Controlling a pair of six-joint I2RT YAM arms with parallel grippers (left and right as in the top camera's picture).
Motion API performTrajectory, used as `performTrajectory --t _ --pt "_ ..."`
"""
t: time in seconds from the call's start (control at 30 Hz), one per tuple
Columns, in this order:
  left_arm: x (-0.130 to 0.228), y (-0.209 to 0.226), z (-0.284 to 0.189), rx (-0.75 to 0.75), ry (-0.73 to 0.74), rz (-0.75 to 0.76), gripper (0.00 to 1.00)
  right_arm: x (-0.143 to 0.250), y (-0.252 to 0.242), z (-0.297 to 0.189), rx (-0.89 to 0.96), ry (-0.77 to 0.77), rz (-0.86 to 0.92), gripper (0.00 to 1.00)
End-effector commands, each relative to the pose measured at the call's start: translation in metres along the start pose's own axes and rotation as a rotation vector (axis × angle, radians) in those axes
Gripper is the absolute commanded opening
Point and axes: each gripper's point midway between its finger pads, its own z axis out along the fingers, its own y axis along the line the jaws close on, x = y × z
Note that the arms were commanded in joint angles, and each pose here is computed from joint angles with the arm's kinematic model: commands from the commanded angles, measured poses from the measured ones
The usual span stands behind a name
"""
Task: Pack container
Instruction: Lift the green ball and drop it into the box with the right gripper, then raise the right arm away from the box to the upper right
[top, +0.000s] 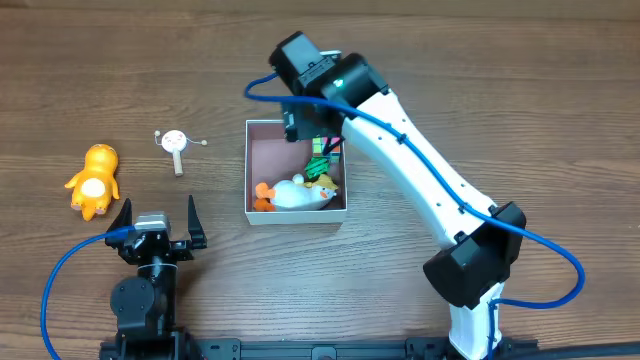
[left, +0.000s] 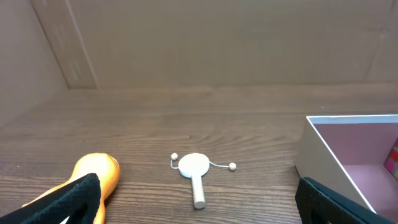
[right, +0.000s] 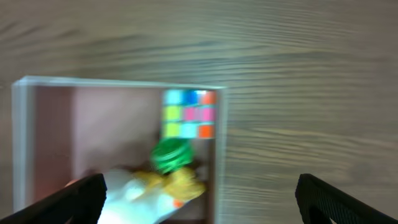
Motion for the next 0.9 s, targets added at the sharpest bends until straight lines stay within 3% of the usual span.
performTrajectory --t 0.0,0.2,0.33,0.6,0.67,0.7,0.87 --pt "0.000 -0.002 0.000 0.013 -0.005 -0.007 1.00 -0.030 -0.066 0.001 0.118 -0.054 0.232 1.00" --pt "0.000 -0.002 0.000 0.013 -0.005 -0.007 1.00 -0.036 -0.163 0.026 0.105 0.084 0.402 1.00" --pt "0.000 -0.002 0.000 0.012 -0.005 -0.007 1.00 -0.020 -0.218 0.047 0.168 0.160 0.501 1.00" --pt "0.000 -0.002 0.000 0.013 -0.005 -0.007 1.00 -0.011 -0.234 0.085 0.181 0.172 0.543 1.00" --pt "0.000 -0.002 0.000 0.013 -0.005 -0.007 1.00 -0.013 -0.217 0.087 0.049 0.202 0.333 1.00" --pt "0.000 -0.002 0.000 0.013 -0.005 -0.007 1.00 -0.011 -0.218 0.087 0.037 0.209 0.311 1.00" --pt "0.000 -0.002 0.000 0.013 -0.005 -0.007 1.00 -0.005 -0.245 0.088 0.001 0.240 0.392 1.00"
